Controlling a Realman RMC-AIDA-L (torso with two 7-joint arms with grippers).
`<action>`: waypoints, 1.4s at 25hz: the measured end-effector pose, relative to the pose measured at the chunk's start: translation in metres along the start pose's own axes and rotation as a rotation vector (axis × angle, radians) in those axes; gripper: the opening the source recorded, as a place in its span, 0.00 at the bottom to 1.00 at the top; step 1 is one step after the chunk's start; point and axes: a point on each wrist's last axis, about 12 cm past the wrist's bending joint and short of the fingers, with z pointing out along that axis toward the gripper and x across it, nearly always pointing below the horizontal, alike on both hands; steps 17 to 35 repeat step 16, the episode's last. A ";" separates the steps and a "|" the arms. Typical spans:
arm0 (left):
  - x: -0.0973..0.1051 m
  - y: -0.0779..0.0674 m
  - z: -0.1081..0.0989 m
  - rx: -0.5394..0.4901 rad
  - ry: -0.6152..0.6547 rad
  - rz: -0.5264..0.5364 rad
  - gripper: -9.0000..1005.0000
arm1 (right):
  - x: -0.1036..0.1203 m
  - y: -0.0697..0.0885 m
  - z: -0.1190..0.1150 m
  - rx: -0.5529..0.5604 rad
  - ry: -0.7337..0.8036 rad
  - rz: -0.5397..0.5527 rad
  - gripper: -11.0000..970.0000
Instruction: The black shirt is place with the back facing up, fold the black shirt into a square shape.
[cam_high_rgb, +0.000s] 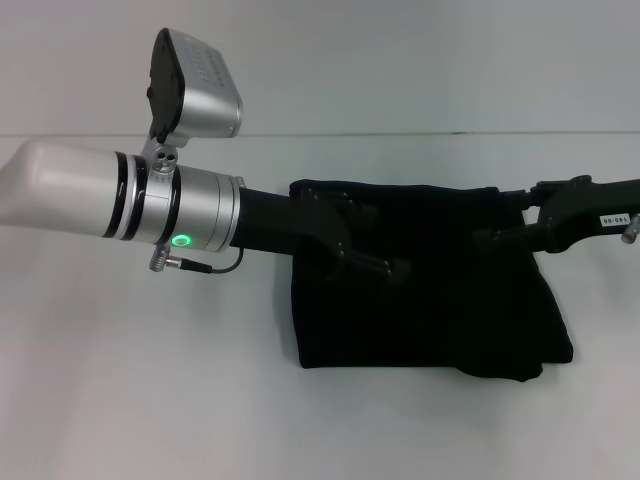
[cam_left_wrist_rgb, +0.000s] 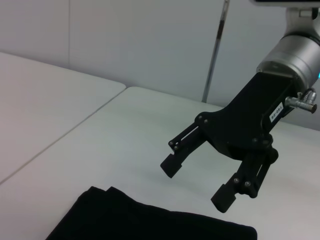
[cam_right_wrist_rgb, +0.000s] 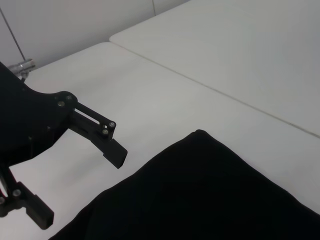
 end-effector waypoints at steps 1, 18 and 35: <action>0.000 0.000 0.000 0.000 0.000 0.000 0.92 | 0.000 0.000 0.000 0.000 0.000 -0.001 0.95; 0.010 0.001 -0.007 -0.016 0.009 -0.052 0.92 | -0.009 0.004 0.011 -0.007 0.023 -0.044 0.95; 0.010 0.001 -0.007 -0.016 0.009 -0.052 0.92 | -0.009 0.004 0.011 -0.007 0.023 -0.044 0.95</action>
